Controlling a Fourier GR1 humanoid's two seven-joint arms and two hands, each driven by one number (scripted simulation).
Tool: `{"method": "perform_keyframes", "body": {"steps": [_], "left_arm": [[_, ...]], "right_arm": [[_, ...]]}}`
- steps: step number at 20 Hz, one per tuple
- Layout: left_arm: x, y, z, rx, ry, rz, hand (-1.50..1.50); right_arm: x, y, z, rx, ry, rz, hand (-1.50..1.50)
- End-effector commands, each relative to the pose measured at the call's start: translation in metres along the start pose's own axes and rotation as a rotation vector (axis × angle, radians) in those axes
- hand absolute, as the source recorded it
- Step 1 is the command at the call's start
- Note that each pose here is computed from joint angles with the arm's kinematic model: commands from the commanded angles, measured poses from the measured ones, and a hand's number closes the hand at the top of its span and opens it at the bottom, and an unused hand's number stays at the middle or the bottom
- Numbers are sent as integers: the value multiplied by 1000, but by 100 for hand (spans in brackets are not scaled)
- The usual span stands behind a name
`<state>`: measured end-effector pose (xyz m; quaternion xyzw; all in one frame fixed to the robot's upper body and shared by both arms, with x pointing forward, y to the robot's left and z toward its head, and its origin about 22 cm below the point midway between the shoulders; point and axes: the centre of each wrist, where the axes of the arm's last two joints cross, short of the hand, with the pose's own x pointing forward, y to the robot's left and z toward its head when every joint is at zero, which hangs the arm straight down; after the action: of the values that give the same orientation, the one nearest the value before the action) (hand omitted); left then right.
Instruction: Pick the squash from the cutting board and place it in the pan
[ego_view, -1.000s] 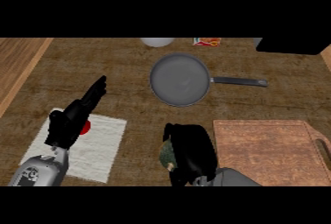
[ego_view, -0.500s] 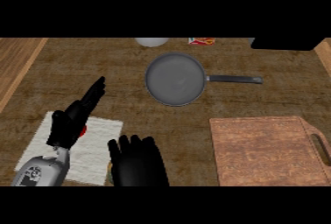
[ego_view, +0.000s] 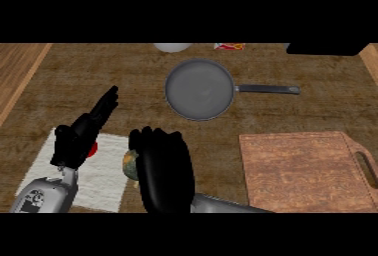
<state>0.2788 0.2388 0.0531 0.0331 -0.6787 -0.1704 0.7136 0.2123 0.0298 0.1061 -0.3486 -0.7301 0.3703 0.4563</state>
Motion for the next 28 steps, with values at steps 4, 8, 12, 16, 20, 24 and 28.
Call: {"method": "perform_keyframes", "body": {"steps": [4, 8, 12, 16, 20, 24, 28], "left_arm": [[-4, -2, 3, -2, -5, 2, 0], [-2, 11, 4, 9, -18, 5, 0], [4, 2, -15, 21, -13, 3, 0], [-7, -3, -3, -5, -12, -16, 0], [17, -3, 0, -17, -31, 8, 0], [8, 10, -10, -19, -19, -18, 0], [10, 14, -12, 2, -22, -5, 0]], "right_arm": [[-37, 34, -46, -95, 168, -72, 150], [-68, 40, -84, -151, 201, -3, 150], [-94, 47, -101, -184, 177, -4, 150], [-123, 58, -113, -202, 209, 25, 150], [-151, 60, -120, -200, 211, 18, 150], [-156, 45, -145, -205, 219, 19, 150], [-173, 49, -142, -210, 210, 20, 150]]}}
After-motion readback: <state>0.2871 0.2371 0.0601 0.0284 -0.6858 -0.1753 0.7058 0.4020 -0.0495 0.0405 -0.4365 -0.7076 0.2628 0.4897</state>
